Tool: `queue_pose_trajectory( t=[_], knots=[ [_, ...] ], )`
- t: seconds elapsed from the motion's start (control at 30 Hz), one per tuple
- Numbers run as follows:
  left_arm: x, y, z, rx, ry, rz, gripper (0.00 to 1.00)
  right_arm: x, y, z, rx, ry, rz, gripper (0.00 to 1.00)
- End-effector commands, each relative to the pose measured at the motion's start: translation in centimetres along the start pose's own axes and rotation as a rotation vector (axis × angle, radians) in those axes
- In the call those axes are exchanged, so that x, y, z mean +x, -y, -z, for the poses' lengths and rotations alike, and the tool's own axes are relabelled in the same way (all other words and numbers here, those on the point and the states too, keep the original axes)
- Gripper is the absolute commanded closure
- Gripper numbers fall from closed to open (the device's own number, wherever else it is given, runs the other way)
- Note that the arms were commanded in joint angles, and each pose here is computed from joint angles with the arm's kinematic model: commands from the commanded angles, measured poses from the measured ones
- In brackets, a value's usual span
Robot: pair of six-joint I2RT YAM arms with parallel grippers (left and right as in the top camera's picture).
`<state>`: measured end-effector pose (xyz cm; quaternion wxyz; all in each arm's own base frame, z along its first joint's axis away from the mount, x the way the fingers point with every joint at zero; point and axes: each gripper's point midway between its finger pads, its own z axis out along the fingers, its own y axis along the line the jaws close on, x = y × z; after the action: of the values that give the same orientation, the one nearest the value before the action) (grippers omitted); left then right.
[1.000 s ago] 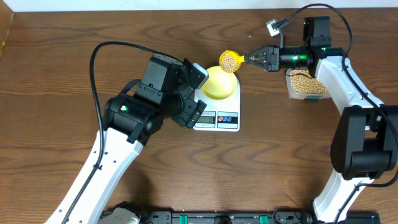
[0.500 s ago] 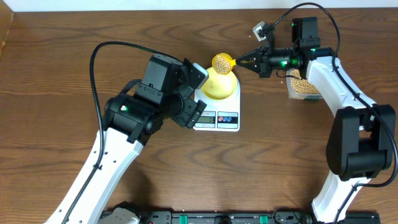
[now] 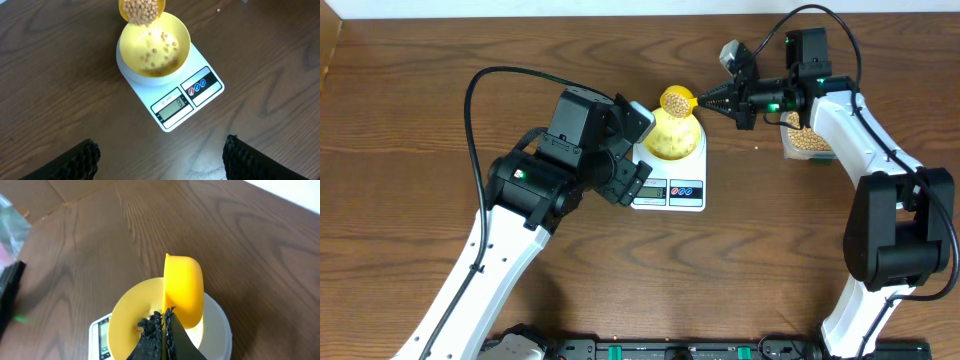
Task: Scoop item into bowl and weigh 50g on scale
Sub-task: 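Tilt the scoop with the right gripper to pour soybeans into the bowl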
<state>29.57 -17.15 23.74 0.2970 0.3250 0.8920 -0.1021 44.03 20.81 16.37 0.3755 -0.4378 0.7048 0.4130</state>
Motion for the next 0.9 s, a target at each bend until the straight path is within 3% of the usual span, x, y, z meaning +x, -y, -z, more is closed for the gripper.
queue_pose_trajectory(
  t=[0.0,0.33,0.87],
  knots=[
    [-0.2,0.0,0.2,0.008,0.008,-0.006,0.19,0.2,-0.5,-0.6,-0.026,0.003,0.113,0.99],
    [-0.2,0.0,0.2,0.008,0.008,-0.006,0.19,0.9,-1.1,-0.7,-0.047,-0.014,0.314,0.99],
    [-0.2,0.0,0.2,0.008,0.008,-0.006,0.19,1.0,-1.5,-1.1,-0.062,-0.014,0.462,0.99]
  ],
)
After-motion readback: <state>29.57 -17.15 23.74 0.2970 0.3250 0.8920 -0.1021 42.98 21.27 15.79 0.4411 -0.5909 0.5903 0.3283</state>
